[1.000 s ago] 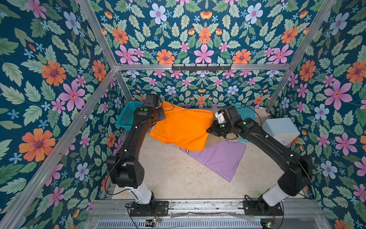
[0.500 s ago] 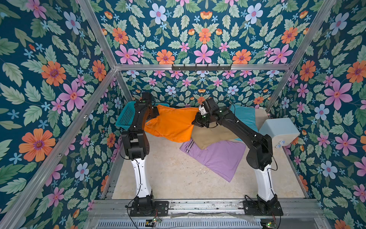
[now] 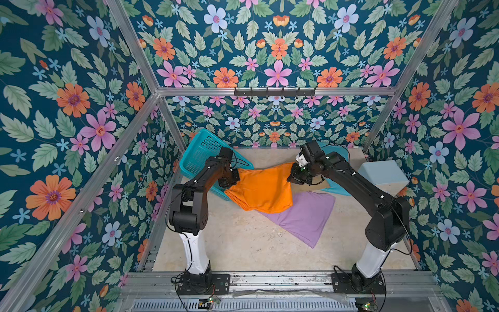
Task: Put the folded long pants in the basket
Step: Move the basket to the center of the board, then place the long pant in the basket.
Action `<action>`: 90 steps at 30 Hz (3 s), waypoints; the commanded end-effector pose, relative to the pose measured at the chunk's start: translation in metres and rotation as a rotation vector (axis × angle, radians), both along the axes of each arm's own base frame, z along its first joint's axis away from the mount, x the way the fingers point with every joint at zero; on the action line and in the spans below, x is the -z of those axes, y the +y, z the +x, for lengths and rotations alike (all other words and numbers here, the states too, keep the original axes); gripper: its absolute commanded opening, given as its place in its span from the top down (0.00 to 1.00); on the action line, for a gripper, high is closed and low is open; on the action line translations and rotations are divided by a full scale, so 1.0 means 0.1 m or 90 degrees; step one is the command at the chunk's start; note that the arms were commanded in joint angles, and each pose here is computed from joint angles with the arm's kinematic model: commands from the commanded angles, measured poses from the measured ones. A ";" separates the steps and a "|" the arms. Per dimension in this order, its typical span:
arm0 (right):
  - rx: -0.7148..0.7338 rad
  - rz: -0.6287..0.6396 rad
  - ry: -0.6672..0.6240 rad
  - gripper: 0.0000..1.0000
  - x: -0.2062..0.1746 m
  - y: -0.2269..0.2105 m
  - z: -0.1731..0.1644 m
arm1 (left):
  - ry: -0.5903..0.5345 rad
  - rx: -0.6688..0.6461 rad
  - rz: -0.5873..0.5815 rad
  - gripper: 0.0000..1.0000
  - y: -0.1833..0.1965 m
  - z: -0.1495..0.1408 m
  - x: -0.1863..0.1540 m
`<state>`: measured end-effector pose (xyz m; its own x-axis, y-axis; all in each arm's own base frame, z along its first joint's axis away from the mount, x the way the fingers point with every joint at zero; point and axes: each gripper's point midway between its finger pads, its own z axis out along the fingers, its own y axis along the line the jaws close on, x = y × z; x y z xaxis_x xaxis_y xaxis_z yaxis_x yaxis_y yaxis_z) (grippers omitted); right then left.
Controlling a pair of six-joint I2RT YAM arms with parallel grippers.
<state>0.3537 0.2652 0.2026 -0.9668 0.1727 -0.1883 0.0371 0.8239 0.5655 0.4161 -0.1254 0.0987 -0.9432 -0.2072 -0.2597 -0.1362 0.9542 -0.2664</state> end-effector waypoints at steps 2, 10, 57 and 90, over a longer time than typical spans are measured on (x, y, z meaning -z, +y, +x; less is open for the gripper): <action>-0.043 0.034 -0.060 1.00 -0.28 0.03 -0.03 | -0.061 -0.040 -0.006 1.00 0.10 -0.11 -0.38; -0.083 0.097 -0.077 1.00 -0.56 0.31 -0.13 | -0.107 -0.042 0.015 1.00 0.32 -0.28 -0.71; -0.158 -0.017 0.022 1.00 0.15 0.12 -0.58 | 0.000 -0.009 0.035 1.00 0.57 -0.54 -0.16; -0.162 -0.003 0.062 1.00 0.55 1.76 -0.39 | 0.062 -0.197 0.322 1.00 2.39 -0.48 -0.34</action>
